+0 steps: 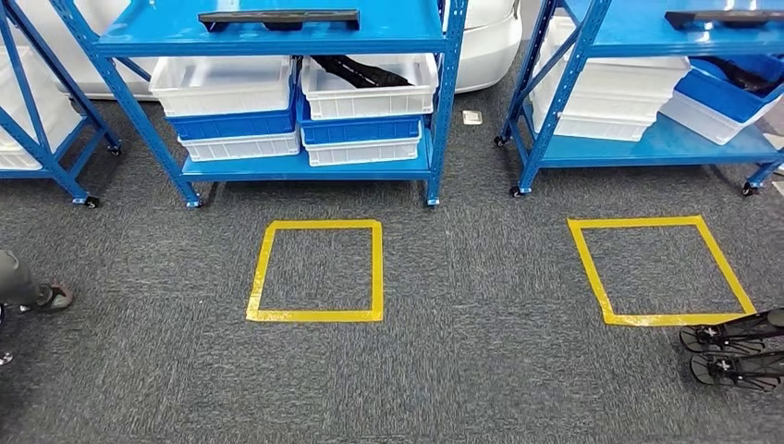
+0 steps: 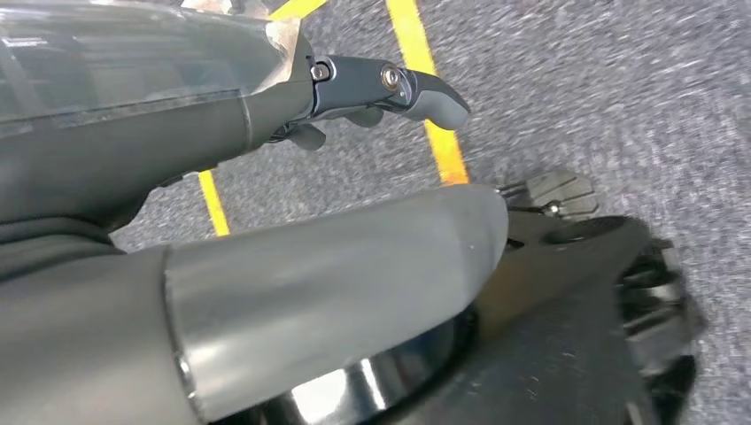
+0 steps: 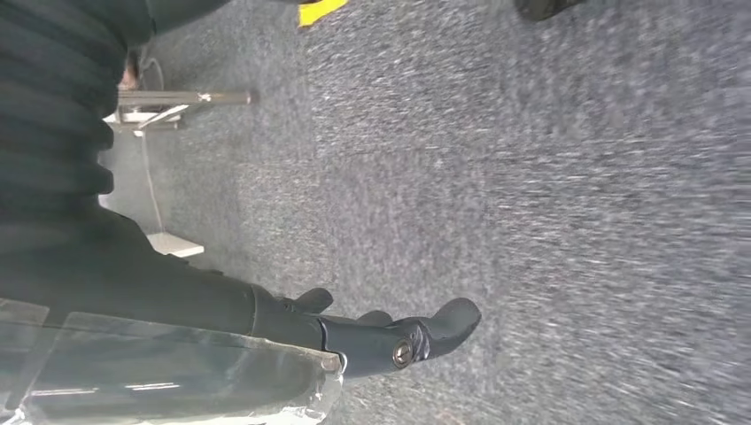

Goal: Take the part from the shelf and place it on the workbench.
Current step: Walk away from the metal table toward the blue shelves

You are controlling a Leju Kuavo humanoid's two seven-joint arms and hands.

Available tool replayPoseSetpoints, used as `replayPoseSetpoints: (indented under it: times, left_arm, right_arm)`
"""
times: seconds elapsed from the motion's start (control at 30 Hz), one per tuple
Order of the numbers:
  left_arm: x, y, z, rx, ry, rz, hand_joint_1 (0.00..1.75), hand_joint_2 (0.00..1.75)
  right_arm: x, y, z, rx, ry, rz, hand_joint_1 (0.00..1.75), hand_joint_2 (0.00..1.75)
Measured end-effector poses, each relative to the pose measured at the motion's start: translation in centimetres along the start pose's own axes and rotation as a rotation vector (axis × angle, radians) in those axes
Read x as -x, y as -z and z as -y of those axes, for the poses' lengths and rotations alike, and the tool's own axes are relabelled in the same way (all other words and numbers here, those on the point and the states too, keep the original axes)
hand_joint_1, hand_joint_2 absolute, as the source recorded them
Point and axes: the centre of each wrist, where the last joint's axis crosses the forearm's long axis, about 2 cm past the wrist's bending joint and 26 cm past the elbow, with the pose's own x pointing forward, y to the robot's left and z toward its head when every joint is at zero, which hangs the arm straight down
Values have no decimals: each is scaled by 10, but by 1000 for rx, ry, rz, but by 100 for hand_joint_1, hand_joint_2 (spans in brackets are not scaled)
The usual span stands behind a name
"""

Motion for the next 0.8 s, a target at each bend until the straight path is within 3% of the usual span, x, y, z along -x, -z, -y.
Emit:
replayPoseSetpoints:
  times: [0.8]
  left_arm:
    - [0, 1, -3, 3, 8, -3, 0, 0]
  right_arm:
    - [-1, 2, 3, 6, 1, -14, 0, 175]
